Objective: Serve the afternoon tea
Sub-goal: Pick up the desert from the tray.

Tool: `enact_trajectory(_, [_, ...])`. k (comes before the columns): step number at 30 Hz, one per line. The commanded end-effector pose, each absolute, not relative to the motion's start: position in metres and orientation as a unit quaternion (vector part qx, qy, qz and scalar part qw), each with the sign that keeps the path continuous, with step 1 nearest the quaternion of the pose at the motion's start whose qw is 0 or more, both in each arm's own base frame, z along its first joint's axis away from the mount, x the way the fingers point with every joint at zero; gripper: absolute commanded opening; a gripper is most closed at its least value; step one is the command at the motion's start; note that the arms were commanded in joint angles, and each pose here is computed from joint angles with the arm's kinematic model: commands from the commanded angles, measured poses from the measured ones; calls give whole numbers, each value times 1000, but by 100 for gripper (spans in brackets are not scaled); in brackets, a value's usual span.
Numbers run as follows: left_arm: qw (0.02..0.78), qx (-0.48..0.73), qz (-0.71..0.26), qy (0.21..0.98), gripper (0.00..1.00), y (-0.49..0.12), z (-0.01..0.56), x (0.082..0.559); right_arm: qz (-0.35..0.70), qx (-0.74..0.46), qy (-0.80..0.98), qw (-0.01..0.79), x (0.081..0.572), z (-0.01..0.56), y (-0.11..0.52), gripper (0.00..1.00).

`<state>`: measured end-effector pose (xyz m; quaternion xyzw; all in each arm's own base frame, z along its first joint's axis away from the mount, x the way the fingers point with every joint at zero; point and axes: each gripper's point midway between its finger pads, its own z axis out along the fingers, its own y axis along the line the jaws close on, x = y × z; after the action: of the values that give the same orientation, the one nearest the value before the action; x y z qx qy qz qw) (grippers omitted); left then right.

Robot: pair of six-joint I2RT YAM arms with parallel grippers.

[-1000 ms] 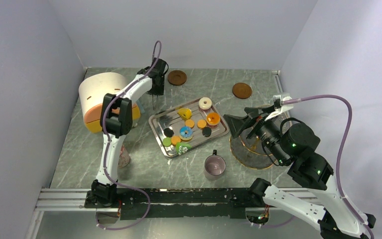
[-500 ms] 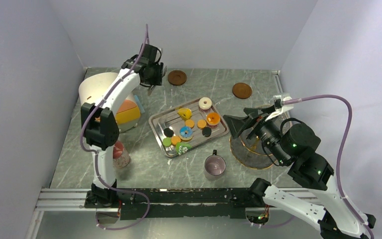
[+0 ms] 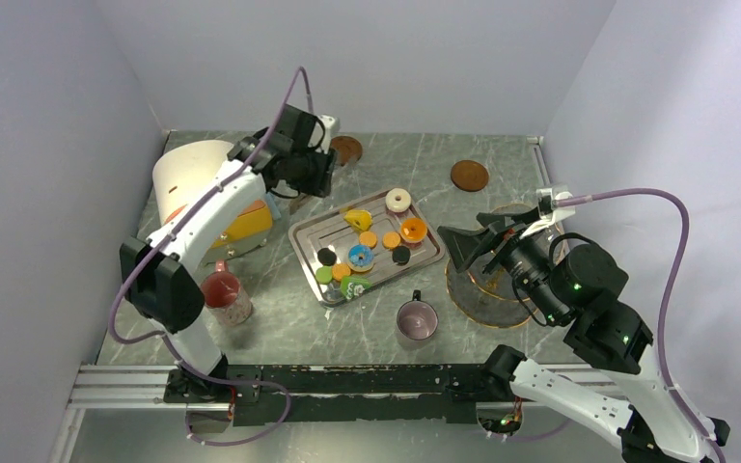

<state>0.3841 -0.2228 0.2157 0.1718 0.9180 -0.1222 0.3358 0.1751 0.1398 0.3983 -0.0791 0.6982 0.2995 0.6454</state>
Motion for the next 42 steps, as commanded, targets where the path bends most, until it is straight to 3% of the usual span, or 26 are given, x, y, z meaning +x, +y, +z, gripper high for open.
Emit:
enact_trajectory(1, [333,210,-140,908,49,-247,223,346,302,-67,694,650,173,403,134,100])
enact_trajectory(21, [292,242,-71,923,49,-283,144,342,305,-64,690,653,170,404,130,99])
enact_trajectory(42, [276,255,-43,926,46,-286,128,331,295,-65,691,656,173,402,130,99])
